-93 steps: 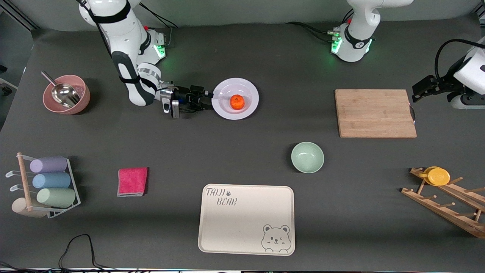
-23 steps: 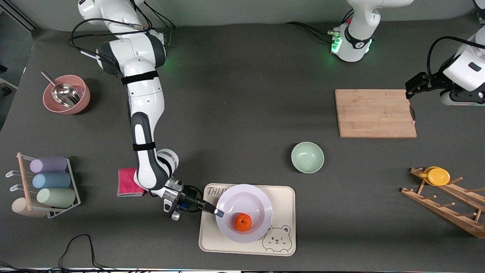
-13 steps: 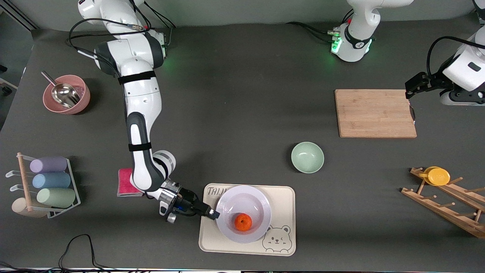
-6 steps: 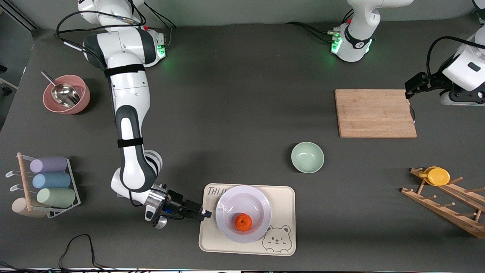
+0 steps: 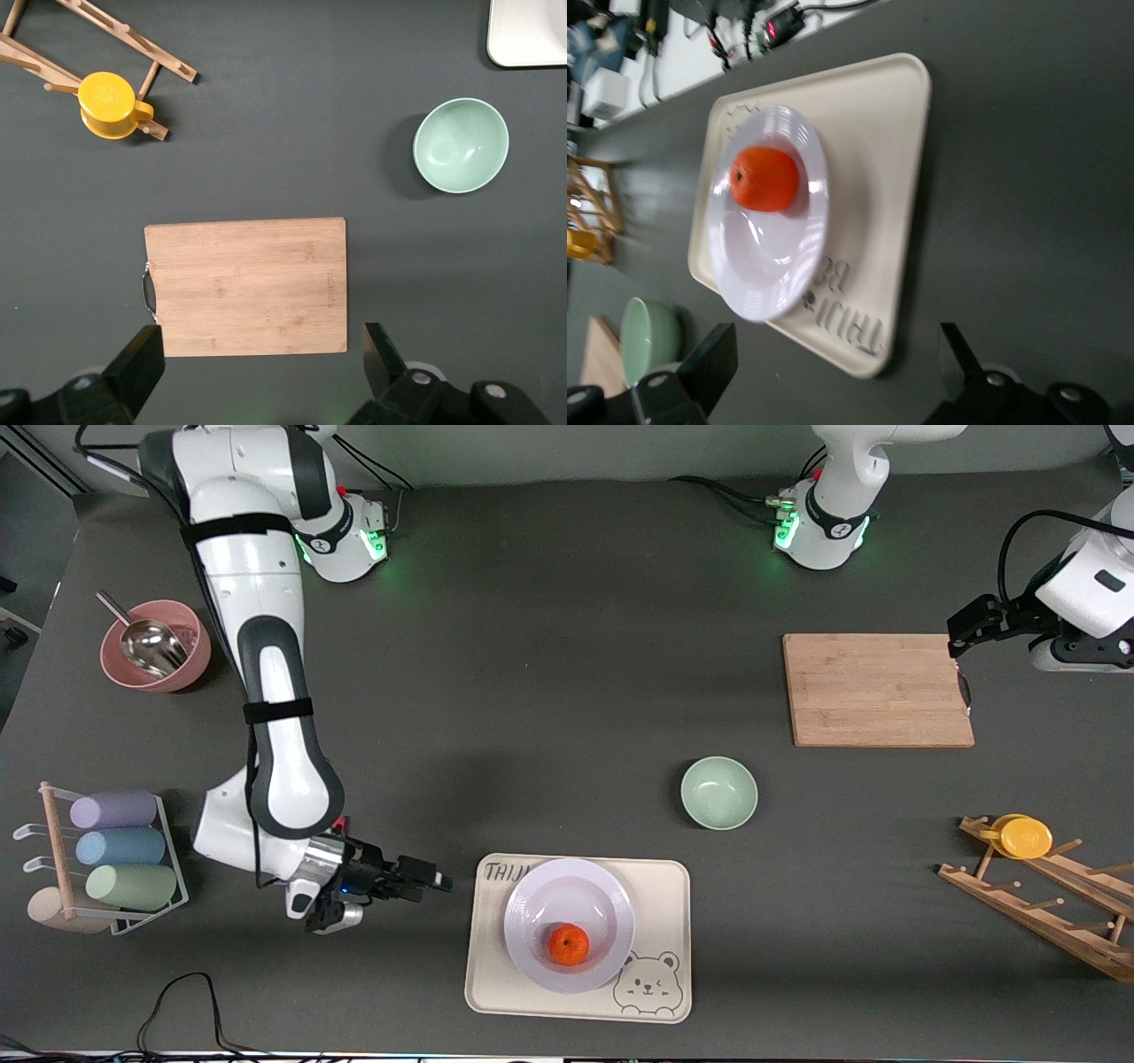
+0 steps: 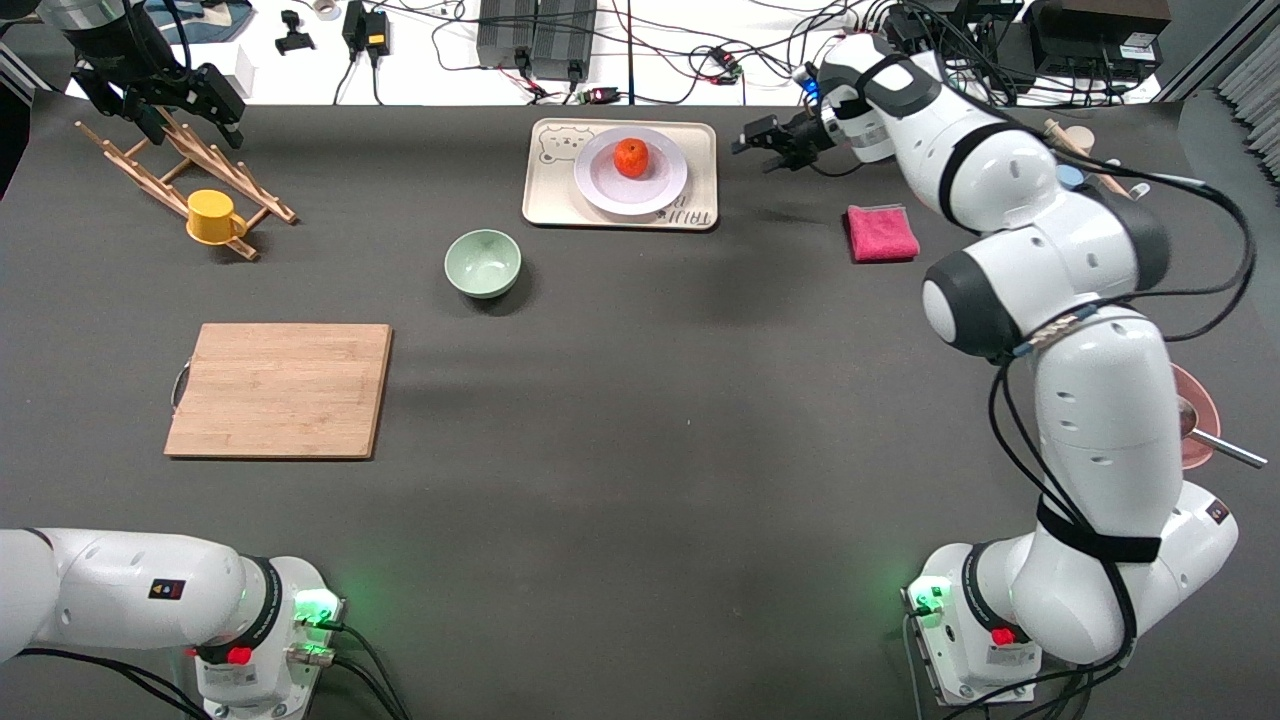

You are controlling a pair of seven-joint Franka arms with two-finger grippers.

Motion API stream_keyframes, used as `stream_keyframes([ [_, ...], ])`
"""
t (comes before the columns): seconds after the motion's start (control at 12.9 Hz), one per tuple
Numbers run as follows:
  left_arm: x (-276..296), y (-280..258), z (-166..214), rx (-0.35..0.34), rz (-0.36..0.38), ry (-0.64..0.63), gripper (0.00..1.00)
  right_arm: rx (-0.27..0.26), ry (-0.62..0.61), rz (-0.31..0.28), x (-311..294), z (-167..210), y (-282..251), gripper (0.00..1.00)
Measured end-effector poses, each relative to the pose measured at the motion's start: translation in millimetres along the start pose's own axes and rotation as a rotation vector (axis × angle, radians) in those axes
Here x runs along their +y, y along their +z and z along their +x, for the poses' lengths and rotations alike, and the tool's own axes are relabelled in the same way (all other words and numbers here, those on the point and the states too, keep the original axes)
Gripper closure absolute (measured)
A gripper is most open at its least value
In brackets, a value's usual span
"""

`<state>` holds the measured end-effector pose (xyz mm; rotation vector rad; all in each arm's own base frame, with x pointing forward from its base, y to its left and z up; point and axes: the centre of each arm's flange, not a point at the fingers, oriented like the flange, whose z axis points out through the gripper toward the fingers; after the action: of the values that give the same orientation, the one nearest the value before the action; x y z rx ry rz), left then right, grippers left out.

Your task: Place orange and plate with both arms

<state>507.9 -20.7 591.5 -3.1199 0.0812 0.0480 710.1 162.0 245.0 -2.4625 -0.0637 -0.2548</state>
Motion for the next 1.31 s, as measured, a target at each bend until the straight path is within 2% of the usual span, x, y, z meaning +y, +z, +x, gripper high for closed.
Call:
stream_keyframes([
  [0.15, 0.0, 0.0, 0.0, 0.000, 0.000, 0.000, 0.00, -0.048, -0.031, -0.116, -15.7, -9.1, -23.3, 0.00],
  [0.39, 0.2, 0.0, 0.0, 0.000, 0.000, 0.000, 0.00, -0.098, -0.114, -0.323, -61.3, -25.9, -51.4, 0.00],
  [0.46, 0.2, -0.1, 0.0, 0.000, 0.000, 0.000, 0.00, -0.125, -0.138, -0.373, -77.7, -31.9, -64.6, 0.00],
  [0.93, 0.2, -0.1, -0.1, 0.000, 0.001, 0.000, 0.00, -0.243, -0.135, -0.474, -94.3, -22.5, -181.6, 0.00],
  [1.31, 0.0, 0.1, -0.1, -0.001, 0.001, 0.000, 0.00, -0.291, -0.192, -0.496, -113.3, -13.1, -277.2, 0.00],
])
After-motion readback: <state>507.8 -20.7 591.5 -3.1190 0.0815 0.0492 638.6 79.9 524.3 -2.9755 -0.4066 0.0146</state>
